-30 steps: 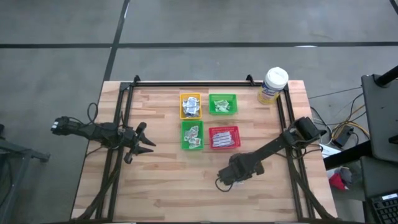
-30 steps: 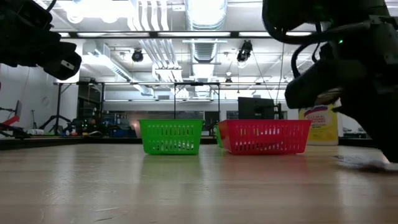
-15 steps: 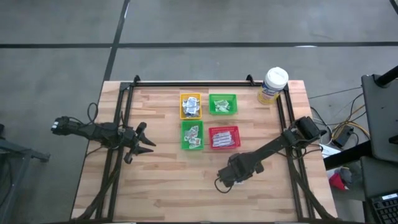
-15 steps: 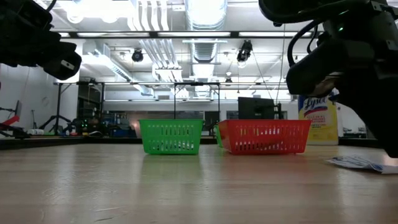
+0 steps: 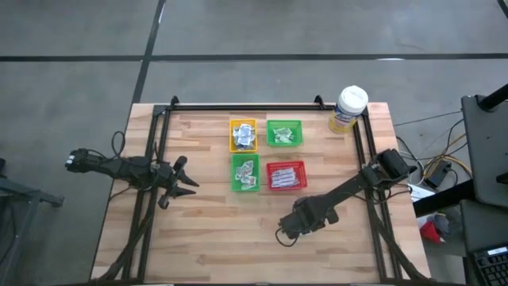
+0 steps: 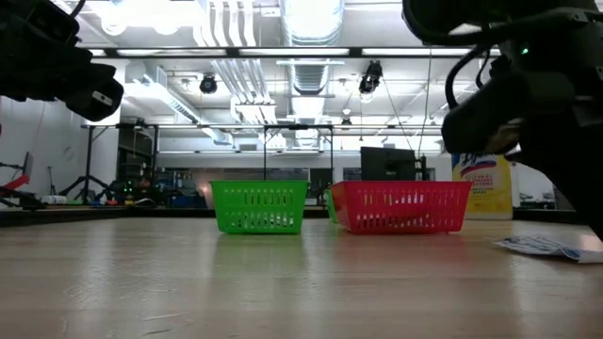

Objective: Pick & Place First Aid Supplies
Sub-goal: Put the blue bandage pack into the red bin

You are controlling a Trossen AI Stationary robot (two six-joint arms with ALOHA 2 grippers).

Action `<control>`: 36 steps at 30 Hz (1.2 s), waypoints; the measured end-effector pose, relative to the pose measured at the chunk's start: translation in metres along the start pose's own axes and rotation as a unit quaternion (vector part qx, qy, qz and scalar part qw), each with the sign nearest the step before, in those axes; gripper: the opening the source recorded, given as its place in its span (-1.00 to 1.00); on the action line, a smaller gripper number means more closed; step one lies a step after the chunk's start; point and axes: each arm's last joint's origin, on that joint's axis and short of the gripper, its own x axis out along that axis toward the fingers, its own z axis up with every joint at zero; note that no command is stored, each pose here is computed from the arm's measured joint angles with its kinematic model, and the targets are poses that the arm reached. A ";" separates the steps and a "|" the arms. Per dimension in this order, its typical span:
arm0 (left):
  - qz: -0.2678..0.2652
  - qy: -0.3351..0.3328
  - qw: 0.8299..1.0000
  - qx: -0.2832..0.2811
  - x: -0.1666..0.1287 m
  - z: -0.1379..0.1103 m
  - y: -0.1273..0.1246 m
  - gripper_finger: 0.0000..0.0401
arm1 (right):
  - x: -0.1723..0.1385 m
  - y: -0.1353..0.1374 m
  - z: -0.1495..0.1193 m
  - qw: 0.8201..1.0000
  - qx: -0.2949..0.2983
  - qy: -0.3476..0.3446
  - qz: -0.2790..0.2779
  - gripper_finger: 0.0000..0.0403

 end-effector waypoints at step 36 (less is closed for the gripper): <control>0.001 0.003 1.000 0.012 0.000 0.000 0.000 -0.43 | 0.001 -0.010 -0.002 0.998 0.025 0.032 0.038 -0.40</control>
